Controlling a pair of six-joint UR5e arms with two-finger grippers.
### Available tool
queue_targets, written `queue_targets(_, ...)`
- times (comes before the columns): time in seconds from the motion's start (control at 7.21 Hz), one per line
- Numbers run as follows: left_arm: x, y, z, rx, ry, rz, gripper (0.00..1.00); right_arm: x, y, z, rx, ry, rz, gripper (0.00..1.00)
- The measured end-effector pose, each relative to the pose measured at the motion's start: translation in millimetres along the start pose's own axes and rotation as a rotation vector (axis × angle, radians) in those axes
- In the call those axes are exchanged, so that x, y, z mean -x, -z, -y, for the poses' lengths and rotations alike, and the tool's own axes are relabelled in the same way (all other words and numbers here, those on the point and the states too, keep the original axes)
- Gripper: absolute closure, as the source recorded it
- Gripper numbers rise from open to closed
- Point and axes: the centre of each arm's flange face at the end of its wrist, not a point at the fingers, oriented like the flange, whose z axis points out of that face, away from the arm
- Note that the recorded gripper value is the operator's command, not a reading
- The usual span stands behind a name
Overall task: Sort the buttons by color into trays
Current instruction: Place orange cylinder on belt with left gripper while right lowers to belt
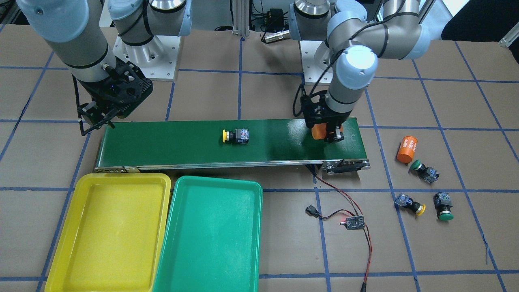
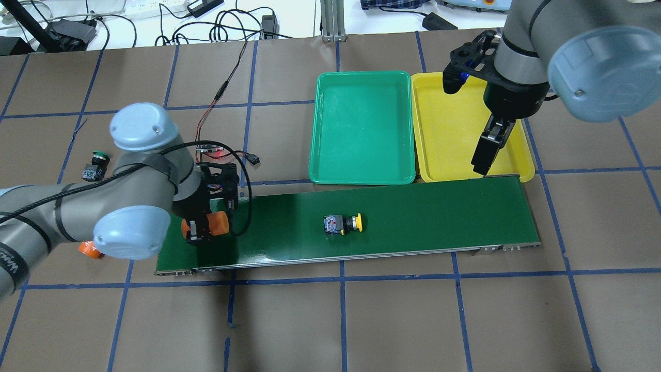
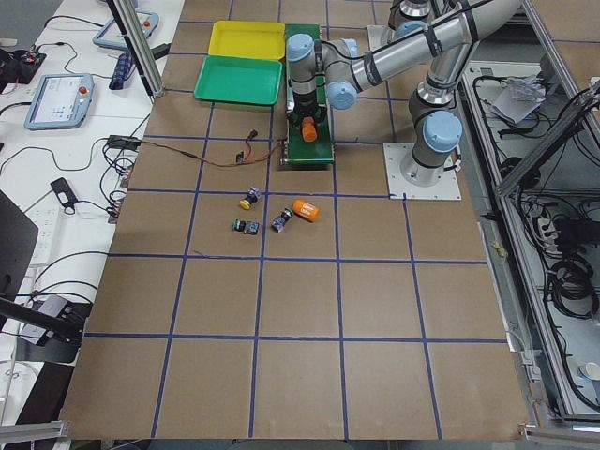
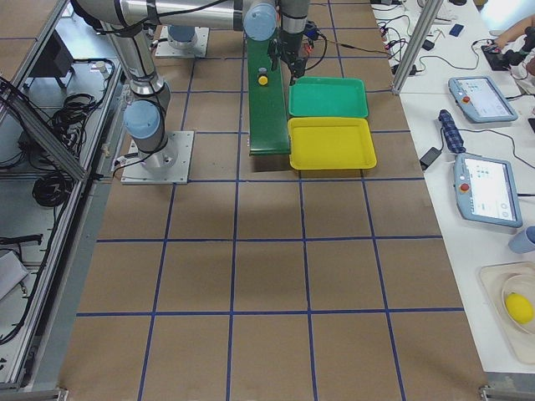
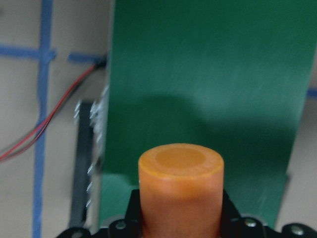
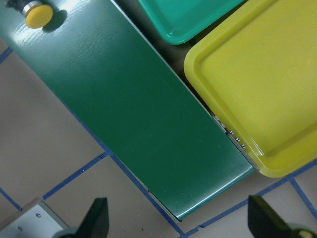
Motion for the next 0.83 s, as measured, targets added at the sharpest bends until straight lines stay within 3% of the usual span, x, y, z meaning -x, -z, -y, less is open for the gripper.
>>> queue_targets(0.14,-12,-4,28,0.004,-0.026,0.016,0.11,2,-15,0,-0.003,0.069,0.014,0.0)
queue_targets(0.28,-19,-7,43,0.005,-0.045,0.026,0.0,2,-28,1,-0.011,0.135,0.016,0.0)
queue_targets(0.55,-20,-2,45,0.009,-0.047,0.046,0.0,5,-49,2,-0.008,0.311,0.026,0.0)
queue_targets(0.83,-5,15,12,0.0,0.028,0.081,0.0,12,-75,2,-0.001,0.382,0.045,0.0)
